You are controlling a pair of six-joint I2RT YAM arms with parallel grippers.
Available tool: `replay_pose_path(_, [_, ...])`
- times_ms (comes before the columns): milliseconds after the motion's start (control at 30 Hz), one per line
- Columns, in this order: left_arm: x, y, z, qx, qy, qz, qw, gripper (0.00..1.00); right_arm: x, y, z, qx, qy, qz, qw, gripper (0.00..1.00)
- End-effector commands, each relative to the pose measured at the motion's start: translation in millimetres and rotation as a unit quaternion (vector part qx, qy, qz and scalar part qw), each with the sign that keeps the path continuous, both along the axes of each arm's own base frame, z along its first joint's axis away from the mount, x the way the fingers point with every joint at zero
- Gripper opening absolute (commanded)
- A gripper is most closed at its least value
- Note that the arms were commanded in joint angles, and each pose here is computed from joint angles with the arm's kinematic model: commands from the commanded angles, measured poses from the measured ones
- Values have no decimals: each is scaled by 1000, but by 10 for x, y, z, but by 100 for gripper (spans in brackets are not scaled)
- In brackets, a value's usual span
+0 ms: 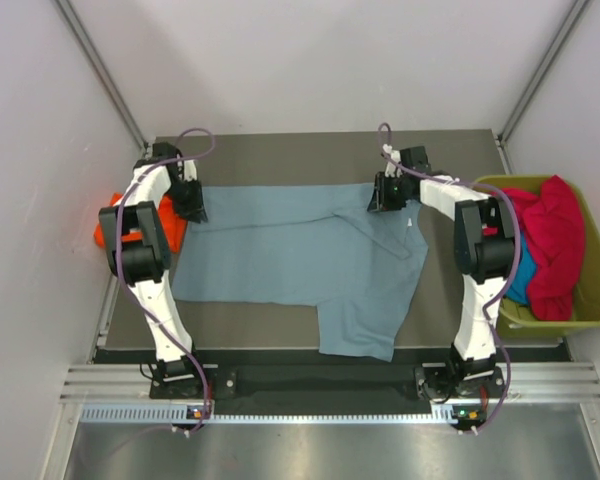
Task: Fold and stack the t-shirts
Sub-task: Fold the tshirt
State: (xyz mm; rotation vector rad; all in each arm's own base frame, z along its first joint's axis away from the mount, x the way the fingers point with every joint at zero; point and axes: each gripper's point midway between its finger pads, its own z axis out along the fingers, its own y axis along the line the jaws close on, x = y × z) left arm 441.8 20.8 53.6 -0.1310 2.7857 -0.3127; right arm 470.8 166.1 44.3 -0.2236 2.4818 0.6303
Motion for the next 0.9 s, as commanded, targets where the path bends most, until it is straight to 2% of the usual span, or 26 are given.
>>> replay_pose_path(0, [-50,66,134,10,-6,7,1000,30,46,-70,177,-7,-31,0,999,30])
replay_pose_path(233, [-111,62,39,5,10,11,1000,30,96,-129,124,-20,-37,-3,999,30])
replay_pose_path(300, [-106,63,48,5,8,11,1000,29,107,-123,118,-20,-38,-1,999,23])
replay_pose_path(367, [-103,60,42,6,8,10,1000,29,114,-95,119,-13,-38,2,999,11])
replay_pose_path(533, [-106,63,26,5,10,12,1000,29,100,7,154,-2,-39,15,999,0])
replay_pose_path(700, [-96,59,12,4,9,11,1000,29,36,42,267,1,-43,22,999,0])
replay_pose_path(867, [-64,31,-9,-4,8,8,1000,29,-215,136,457,5,-45,37,998,0])
